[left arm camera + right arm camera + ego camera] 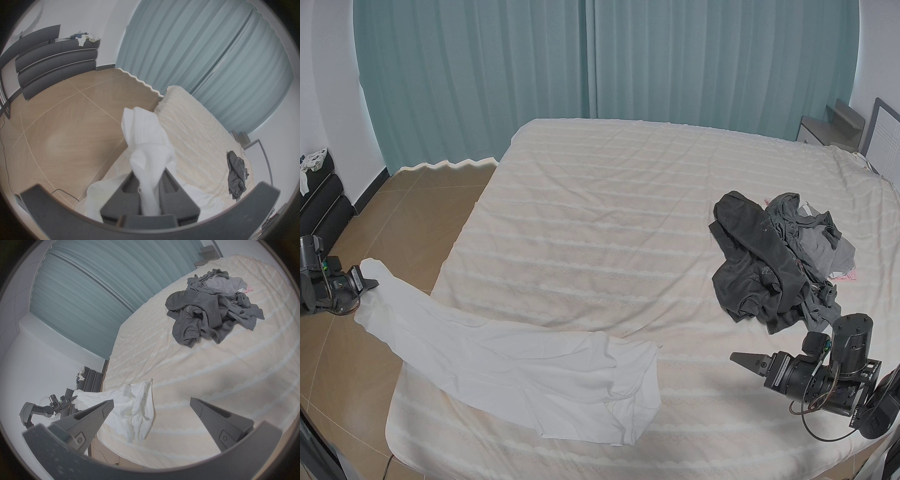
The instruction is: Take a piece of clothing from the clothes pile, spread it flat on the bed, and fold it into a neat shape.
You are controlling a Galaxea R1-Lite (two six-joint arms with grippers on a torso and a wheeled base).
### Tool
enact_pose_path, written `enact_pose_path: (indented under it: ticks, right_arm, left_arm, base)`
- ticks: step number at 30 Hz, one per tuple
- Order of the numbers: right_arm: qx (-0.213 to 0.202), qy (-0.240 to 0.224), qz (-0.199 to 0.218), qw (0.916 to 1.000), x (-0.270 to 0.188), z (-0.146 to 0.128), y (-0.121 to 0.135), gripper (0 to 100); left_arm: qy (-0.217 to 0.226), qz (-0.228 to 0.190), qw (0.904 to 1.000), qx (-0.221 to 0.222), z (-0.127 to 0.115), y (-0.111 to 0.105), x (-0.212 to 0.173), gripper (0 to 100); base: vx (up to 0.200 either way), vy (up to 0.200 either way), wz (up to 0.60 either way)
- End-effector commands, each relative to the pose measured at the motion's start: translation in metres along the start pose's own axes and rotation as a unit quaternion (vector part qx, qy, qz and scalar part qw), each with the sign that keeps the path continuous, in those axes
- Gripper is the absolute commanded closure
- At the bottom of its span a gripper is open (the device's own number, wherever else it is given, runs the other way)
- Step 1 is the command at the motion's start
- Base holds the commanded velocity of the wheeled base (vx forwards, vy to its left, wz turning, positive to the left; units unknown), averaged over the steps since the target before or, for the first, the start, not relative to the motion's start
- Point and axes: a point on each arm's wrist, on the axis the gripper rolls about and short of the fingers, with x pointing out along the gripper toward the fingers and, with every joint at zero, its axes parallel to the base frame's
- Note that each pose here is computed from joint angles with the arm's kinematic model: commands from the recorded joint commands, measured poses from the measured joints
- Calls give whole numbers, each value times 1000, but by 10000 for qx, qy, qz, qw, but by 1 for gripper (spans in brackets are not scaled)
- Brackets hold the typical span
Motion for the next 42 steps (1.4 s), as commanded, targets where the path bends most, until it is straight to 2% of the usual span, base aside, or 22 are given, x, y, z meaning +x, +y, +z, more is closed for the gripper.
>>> enact_pose_path:
  ticks: [1, 3, 4, 5, 6, 8, 9, 12, 13, 14, 17, 21, 24, 31, 40, 41, 42]
  right_arm:
    - [12, -10, -6, 10000, 0, 0, 0, 0]
    - [29, -45, -20, 10000, 0, 2, -1, 0]
    - [29, -45, -20, 10000, 0, 2, -1, 0]
    - [47, -63, -38, 10000, 0, 3, -2, 0]
    - [58, -68, -43, 10000, 0, 3, -2, 0]
    - [59, -62, -48, 10000, 0, 3, -3, 0]
    - [59, -62, -48, 10000, 0, 3, -3, 0]
    - [58, -63, -37, 10000, 0, 3, -2, 0]
    - [58, -63, -37, 10000, 0, 3, -2, 0]
    - [58, -63, -37, 10000, 0, 3, -2, 0]
    - [51, -63, -37, 10000, 0, 3, -2, 0]
    - [43, -57, -43, 10000, 0, 3, -3, 0]
    - [39, -63, -27, 10000, 0, 3, -2, 0]
    - [39, -63, -27, 10000, 0, 3, -2, 0]
    - [29, -38, -23, 10000, 0, 2, -2, 0]
    - [29, -38, -23, 10000, 0, 2, -2, 0]
    - [29, -32, -29, 10000, 0, 2, -2, 0]
  left_arm:
    - [166, -71, 9988, 462, -29, -71, -14, 100]
    - [263, -103, 9981, 541, -42, -92, -13, 100]
    - [263, -103, 9981, 541, -42, -92, -13, 100]
    - [359, -265, 9973, 579, -55, -116, -15, 100]
    - [403, -347, 9968, 602, -61, -128, -15, 100]
    - [461, -441, 9958, 662, -72, -149, -15, 100]
    - [473, -449, 9956, 674, -74, -152, -15, 100]
    - [582, -490, 9937, 822, -101, -188, -12, 100]
    - [597, -509, 9933, 844, -104, -193, -11, 100]
    - [682, -624, 9917, 898, -117, -208, -13, 100]
    - [835, -759, 9889, 964, -137, -229, -10, 100]
    - [718, -1130, 9856, 1030, -169, -260, -4, 100]
    - [800, -1378, 9810, 1106, -187, -273, 0, 100]
    - [1013, -1625, 9765, 993, -213, -289, 4, 100]
    - [1041, -1712, 9751, 952, -221, -293, 7, 100]
    - [1048, -1725, 9750, 927, -221, -294, 7, 0]
    - [1054, -1720, 9750, 930, -221, -293, 7, 0]
  base:
    - [0, 0, 0]
    - [0, 0, 0]
    - [0, 0, 0]
    - [0, 0, 0]
    - [0, 0, 0]
    - [0, 0, 0]
    - [0, 0, 0]
    - [0, 0, 0]
    - [0, 0, 0]
    - [0, 0, 0]
    - [0, 0, 0]
    - [0, 0, 0]
    - [0, 0, 0]
    - [0, 0, 0]
    - [0, 0, 0]
    - [0, 0, 0]
    - [0, 0, 0]
